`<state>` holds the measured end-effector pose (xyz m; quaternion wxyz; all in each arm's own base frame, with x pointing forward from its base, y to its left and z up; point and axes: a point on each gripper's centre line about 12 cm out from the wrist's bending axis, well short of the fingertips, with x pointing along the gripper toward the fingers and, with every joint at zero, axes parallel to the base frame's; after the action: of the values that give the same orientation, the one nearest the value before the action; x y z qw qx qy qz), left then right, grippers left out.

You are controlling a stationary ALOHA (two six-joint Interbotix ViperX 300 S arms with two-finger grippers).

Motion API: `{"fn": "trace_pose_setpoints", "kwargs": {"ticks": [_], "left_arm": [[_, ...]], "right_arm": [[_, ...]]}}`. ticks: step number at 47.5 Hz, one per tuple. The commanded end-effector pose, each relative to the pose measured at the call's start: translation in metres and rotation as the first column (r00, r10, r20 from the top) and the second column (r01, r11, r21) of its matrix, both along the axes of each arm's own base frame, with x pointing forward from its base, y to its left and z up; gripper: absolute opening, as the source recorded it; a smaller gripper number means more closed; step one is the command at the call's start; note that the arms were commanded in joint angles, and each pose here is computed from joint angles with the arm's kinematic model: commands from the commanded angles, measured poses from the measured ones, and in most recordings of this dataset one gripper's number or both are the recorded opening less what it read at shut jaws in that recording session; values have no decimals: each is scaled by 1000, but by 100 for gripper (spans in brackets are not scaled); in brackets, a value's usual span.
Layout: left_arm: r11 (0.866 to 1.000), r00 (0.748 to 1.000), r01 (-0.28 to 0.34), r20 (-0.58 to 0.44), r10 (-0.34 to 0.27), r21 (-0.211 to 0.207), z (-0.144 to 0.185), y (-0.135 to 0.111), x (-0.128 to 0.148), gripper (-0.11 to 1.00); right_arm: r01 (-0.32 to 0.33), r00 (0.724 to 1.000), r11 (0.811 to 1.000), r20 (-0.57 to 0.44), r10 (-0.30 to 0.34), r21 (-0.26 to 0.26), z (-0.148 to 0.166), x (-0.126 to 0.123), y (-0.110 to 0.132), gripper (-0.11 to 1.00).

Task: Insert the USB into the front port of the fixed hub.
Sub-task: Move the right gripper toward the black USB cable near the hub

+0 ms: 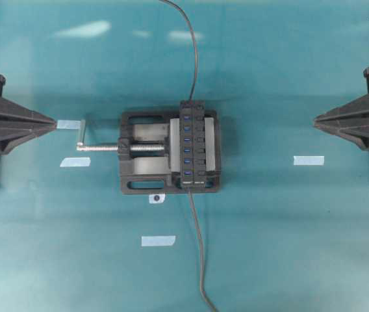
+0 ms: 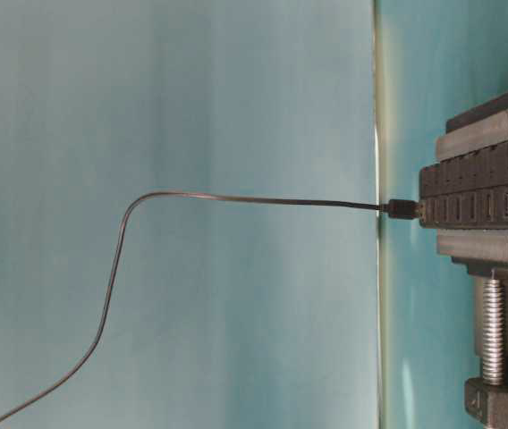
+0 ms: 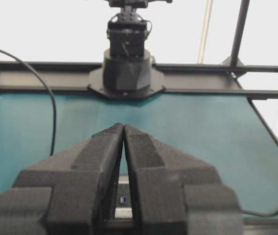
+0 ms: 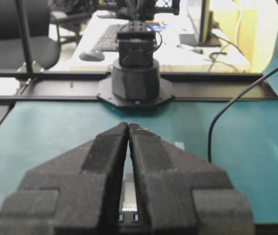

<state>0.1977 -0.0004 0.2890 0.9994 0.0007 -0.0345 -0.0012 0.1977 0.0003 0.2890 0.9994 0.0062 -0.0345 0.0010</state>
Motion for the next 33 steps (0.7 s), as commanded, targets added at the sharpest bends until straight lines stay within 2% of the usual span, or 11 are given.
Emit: {"fn": "trace_pose_setpoints", "kwargs": {"ticks": [1, 3, 7, 13, 24, 33], "left_arm": [[1000, 1000, 3, 14, -3, -3, 9, 0, 7, 13], [1000, 1000, 3, 5, -3, -3, 8, 0, 9, 11], [1000, 1000, 3, -11, -3, 1, 8, 0, 15, 0], [1000, 1000, 3, -25, -3, 1, 7, 0, 20, 0], [1000, 998, 2, -66, -2, 1, 4, 0, 23, 0], [1000, 987, 1, -163, -1, 2, 2, 0, 27, 0]], "right_arm": [[11, 1000, 1000, -2, -11, 1, 0, 2, -2, 16], [15, 1000, 1000, -12, -14, 18, -3, 1, -3, 15], [17, 999, 998, -35, -15, 60, -9, -1, -3, 5], [20, 998, 995, -63, -14, 96, -11, -3, -4, -2], [68, 983, 993, -174, -50, 97, -15, -2, -11, -2], [167, 939, 984, -314, -139, 65, -15, 4, -31, -2]]}}
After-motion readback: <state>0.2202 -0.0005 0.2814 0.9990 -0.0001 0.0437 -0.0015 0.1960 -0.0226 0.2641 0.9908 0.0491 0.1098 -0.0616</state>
